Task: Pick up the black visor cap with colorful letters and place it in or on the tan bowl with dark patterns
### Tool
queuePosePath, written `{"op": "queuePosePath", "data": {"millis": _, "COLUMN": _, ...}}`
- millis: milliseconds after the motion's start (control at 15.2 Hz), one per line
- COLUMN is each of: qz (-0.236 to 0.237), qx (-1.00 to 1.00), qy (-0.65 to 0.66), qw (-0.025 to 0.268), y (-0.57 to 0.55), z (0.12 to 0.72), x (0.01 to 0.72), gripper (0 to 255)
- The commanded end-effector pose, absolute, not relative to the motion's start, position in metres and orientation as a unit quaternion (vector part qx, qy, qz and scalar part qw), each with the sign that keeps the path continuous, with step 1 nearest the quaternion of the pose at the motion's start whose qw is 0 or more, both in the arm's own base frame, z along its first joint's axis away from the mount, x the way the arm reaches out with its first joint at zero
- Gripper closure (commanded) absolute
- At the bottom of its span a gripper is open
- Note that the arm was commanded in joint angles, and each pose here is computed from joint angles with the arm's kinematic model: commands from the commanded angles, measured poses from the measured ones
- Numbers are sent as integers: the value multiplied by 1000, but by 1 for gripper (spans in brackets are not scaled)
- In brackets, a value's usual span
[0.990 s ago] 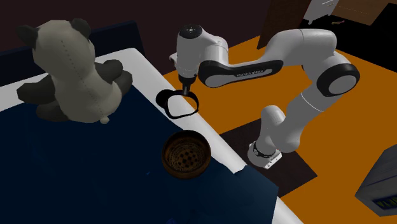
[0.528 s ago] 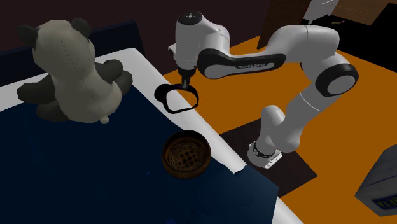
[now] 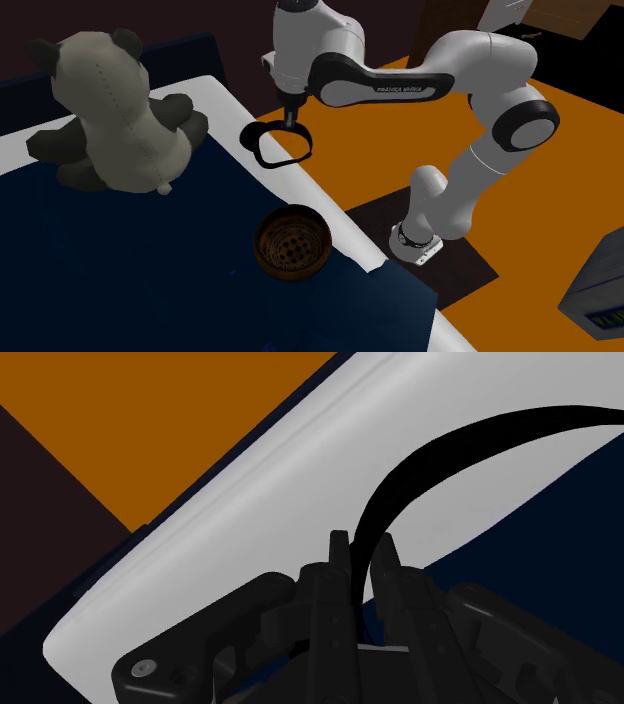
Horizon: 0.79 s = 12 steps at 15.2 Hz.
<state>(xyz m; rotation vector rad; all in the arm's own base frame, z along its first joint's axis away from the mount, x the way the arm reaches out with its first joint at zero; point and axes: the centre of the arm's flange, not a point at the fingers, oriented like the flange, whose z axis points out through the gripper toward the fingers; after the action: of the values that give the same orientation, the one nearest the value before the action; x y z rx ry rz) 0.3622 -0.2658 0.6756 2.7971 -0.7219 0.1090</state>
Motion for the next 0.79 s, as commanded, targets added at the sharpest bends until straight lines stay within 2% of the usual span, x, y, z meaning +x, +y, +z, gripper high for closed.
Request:
{"op": "queuePosePath", "data": {"millis": 0, "qz": 37, "qx": 960, "qy": -248, "qw": 125, "y": -266, "z": 688, "x": 362, "gripper": 255}}
{"op": "queuePosePath", "data": {"millis": 198, "qz": 37, "qx": 960, "qy": -248, "qw": 125, "y": -266, "z": 700, "x": 362, "gripper": 255}}
{"op": "queuePosePath", "data": {"millis": 726, "qz": 37, "qx": 960, "qy": -248, "qw": 125, "y": -163, "z": 708, "x": 381, "gripper": 255}}
